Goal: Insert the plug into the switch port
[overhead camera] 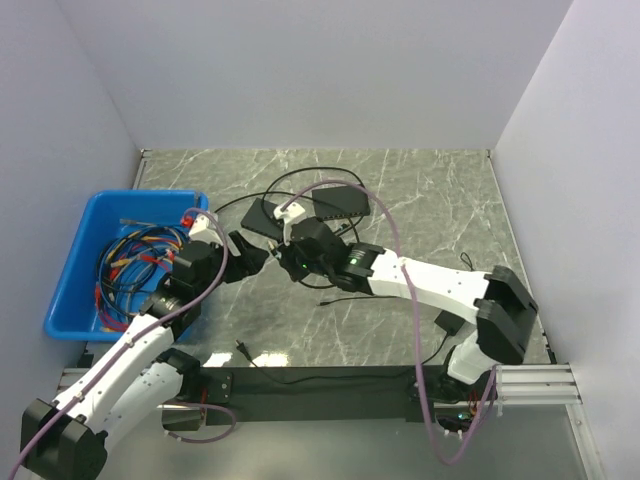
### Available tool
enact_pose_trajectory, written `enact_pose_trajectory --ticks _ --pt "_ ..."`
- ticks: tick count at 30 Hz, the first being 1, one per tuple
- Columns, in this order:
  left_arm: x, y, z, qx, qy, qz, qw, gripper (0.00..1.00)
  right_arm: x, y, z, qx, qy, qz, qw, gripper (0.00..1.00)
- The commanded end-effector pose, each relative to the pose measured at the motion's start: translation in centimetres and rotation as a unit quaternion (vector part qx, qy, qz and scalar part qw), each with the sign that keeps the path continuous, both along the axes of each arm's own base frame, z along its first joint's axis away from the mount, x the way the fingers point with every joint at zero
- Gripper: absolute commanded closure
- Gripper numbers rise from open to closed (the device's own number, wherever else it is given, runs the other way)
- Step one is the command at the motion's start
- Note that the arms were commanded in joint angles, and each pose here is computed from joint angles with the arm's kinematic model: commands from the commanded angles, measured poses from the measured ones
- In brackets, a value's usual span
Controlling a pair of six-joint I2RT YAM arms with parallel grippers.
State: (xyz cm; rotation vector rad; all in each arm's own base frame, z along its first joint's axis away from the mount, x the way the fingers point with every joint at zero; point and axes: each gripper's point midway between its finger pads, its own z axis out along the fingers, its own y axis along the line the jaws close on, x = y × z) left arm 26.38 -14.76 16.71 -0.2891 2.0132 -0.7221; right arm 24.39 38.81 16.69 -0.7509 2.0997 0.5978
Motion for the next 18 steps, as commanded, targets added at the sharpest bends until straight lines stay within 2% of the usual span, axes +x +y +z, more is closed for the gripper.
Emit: enact_pose_trajectory --ticks 1,10,18 --pt "-0.2 -2.6 3.9 -0.070 -0.061 -0.057 0.994 0.19 -0.9 -0.3 1.6 0.028 -0.006 0.007 1.000 1.00" --pt "-0.7 -4.0 6.7 -0.122 -0.105 -0.081 0.984 0.19 -1.7 -0.8 2.8 0.051 -0.007 0.014 0.999 1.00" --pt "0.3 -3.8 4.9 -0.105 -0.072 -0.058 0.990 0.22 -2.1 -1.3 3.6 0.061 -0.013 0.016 0.998 1.00"
